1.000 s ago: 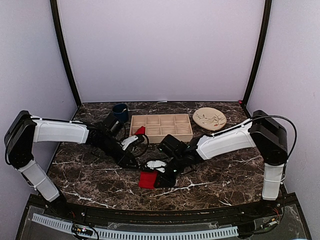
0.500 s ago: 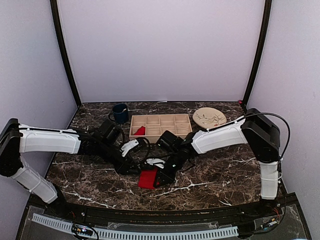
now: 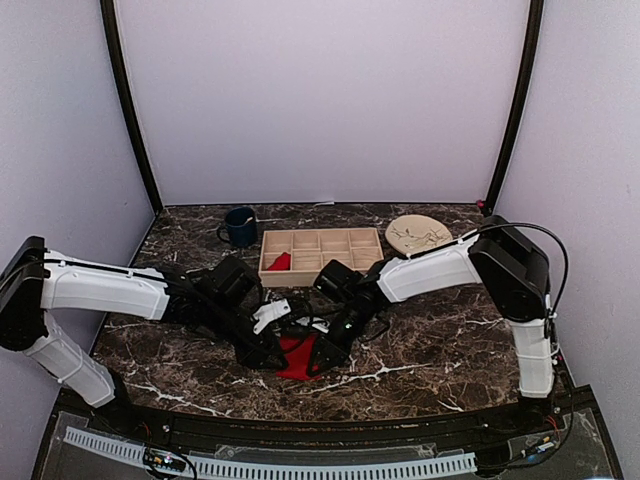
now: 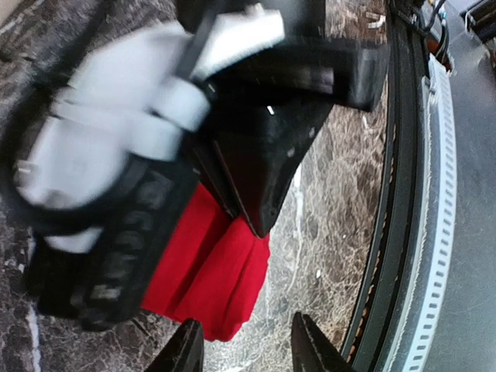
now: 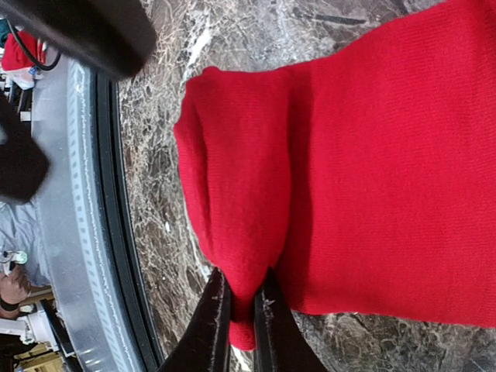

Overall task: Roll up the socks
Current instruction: Roll the sock at the center of the board.

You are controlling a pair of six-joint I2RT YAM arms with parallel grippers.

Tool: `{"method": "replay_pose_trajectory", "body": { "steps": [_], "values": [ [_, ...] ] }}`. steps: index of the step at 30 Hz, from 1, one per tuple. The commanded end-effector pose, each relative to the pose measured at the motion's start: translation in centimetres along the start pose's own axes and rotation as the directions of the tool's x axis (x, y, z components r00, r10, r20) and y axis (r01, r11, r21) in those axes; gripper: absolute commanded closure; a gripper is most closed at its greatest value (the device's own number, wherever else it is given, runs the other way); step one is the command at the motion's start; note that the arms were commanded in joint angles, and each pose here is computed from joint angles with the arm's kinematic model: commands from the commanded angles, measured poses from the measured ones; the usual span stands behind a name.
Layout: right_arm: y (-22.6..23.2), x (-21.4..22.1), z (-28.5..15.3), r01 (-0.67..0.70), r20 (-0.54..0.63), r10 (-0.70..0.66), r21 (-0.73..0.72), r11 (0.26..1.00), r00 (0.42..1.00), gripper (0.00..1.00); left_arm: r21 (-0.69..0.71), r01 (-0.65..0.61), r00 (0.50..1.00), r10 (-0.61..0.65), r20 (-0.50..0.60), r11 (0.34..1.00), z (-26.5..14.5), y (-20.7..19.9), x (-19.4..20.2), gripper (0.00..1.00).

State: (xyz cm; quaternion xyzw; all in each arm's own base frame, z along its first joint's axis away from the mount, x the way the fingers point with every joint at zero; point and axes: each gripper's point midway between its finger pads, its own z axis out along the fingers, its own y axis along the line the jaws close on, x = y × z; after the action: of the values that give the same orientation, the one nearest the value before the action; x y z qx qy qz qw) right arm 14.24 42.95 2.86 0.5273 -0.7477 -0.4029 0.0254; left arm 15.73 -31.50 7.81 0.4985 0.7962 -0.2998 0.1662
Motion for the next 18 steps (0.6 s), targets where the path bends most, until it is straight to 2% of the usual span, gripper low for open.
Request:
{"method": "replay_pose_trajectory", "body": {
  "steps": [1,8,18],
  "values": [
    [0.3,-0.1,0.0,-0.036,-0.005,0.036,-0.054,0.998,0.999,0.91,-0.027,-0.057,0.994,0.055,-0.093,0.998,1.1,-0.2,1.5,0.59],
    [0.3,0.0,0.2,-0.055,-0.020,0.054,-0.085,0.995,0.998,0.91,-0.058,-0.123,0.981,0.112,-0.160,0.991,2.7,-0.2,2.4,0.59],
    [0.4,0.2,0.4,-0.070,-0.031,0.067,-0.114,0.991,0.997,0.91,-0.112,-0.193,0.970,0.172,-0.173,0.975,3.4,0.6,1.7,0.59]
  ]
}}
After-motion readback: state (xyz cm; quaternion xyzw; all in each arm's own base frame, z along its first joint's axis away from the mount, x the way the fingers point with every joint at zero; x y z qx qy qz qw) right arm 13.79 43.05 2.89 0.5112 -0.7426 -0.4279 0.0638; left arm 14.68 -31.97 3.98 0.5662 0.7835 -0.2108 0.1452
